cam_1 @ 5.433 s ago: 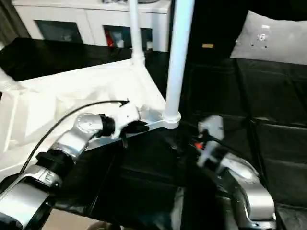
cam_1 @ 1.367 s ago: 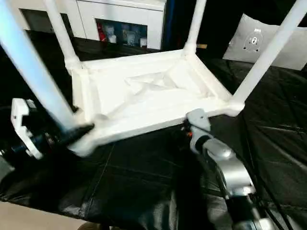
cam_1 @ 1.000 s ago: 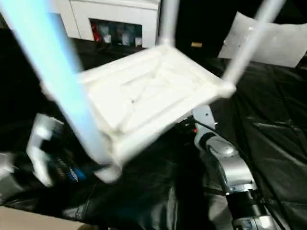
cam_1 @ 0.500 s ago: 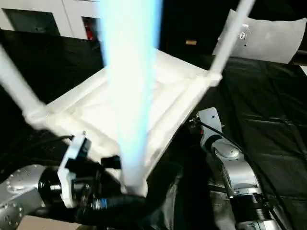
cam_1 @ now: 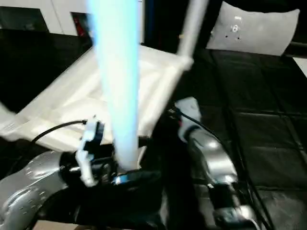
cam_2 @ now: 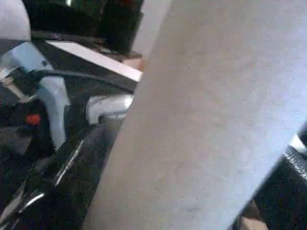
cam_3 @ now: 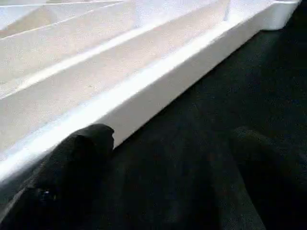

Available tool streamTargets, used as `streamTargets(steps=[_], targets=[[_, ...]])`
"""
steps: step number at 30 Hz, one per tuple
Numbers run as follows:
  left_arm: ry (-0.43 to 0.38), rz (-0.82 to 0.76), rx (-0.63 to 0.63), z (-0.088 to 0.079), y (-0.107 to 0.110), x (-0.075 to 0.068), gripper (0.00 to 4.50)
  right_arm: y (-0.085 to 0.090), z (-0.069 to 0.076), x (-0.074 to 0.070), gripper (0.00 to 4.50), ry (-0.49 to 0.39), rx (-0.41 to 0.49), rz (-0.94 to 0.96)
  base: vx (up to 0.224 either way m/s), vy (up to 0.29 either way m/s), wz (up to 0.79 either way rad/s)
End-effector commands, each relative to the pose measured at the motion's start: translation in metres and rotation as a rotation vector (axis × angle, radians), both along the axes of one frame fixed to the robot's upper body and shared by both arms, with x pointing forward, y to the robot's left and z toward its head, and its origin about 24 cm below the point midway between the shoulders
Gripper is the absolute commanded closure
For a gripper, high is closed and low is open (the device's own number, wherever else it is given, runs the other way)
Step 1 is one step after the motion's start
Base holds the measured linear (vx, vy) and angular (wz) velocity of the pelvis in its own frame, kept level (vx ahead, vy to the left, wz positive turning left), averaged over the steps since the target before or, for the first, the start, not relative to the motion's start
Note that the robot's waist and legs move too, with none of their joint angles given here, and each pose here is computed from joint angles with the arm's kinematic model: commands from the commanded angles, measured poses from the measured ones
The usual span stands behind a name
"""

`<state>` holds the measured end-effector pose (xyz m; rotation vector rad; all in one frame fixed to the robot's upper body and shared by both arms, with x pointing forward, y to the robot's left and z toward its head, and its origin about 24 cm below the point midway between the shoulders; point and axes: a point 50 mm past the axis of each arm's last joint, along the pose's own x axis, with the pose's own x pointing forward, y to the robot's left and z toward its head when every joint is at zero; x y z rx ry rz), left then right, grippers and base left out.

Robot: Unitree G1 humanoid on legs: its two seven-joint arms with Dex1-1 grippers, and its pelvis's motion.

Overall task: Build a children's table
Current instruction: Rotate table base

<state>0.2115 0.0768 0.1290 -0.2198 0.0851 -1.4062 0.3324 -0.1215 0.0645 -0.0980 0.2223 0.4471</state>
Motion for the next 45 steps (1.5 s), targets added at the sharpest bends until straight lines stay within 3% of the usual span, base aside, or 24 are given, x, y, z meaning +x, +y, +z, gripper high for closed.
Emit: streamTargets(steps=[1, 6, 8, 11, 14, 15, 18, 22, 25, 28, 30, 34, 38, 45], targets=[[-0.019, -0.029, -0.01, 0.001, -0.011, -0.001, 0.0, 0.024, 0.008, 0.002, 0.0, -0.043, 0.024, 0.09, 0.0, 0.0, 0.0], [-0.085, 0.074, 0.029, -0.002, -0.017, 0.018, 0.0, 0.025, 0.009, 0.013, 0.0, -0.054, 0.011, 0.034, 0.0, 0.0, 0.0], [-0.121, 0.157, 0.042, -0.001, -0.016, 0.033, 0.0, 0.015, 0.005, 0.016, 0.0, -0.048, 0.008, -0.008, 0.0, 0.0, 0.0], [-0.151, 0.207, 0.031, 0.003, -0.016, 0.043, 0.0, -0.002, 0.0, 0.015, 0.0, -0.037, 0.009, -0.061, 0.0, 0.0, 0.0], [-0.169, 0.201, 0.029, 0.004, -0.017, 0.043, 0.0, -0.018, -0.003, 0.014, 0.0, -0.033, 0.006, -0.104, 0.0, 0.0, 0.0], [-0.182, 0.207, 0.059, 0.002, -0.015, 0.044, 0.0, -0.035, -0.004, 0.009, 0.0, -0.038, 0.0, -0.129, 0.0, 0.0, 0.0], [-0.186, 0.184, 0.095, -0.002, -0.009, 0.045, 0.0, -0.047, -0.002, 0.004, 0.0, -0.054, -0.002, -0.122, 0.0, 0.0, 0.0], [-0.176, 0.069, 0.174, -0.009, 0.008, 0.041, 0.0, -0.061, 0.007, -0.005, 0.0, -0.088, -0.006, -0.055, 0.0, 0.0, 0.0], [-0.139, -0.033, 0.318, -0.02, 0.036, 0.04, 0.0, -0.072, 0.02, -0.018, 0.0, -0.112, -0.007, 0.035, 0.0, 0.0, 0.0], [-0.144, -0.025, 0.356, -0.022, 0.047, 0.045, 0.18, -0.075, 0.022, -0.022, 0.0, -0.111, -0.012, 0.068, 0.0, 0.0, 0.0], [-0.169, 0.007, 0.443, -0.026, 0.065, 0.057, 0.39, -0.079, 0.025, -0.031, 0.0, -0.103, -0.035, 0.131, 0.0, 0.0, 0.0], [-0.205, 0.021, 0.567, -0.031, 0.081, 0.065, 0.71, -0.079, 0.028, -0.041, 0.0, -0.084, -0.047, 0.233, 0.0, 0.0, 0.0], [-0.25, 0.002, 0.622, -0.036, 0.083, 0.069, 1.0, -0.075, 0.029, -0.054, 0.0, -0.059, -0.058, 0.345, 0.0, 0.0, 0.0], [-0.264, -0.032, 0.577, -0.043, 0.078, 0.071, 1.51, -0.065, 0.023, -0.083, 0.0, 0.004, -0.043, 0.519, 0.0, 0.0, 0.0]])
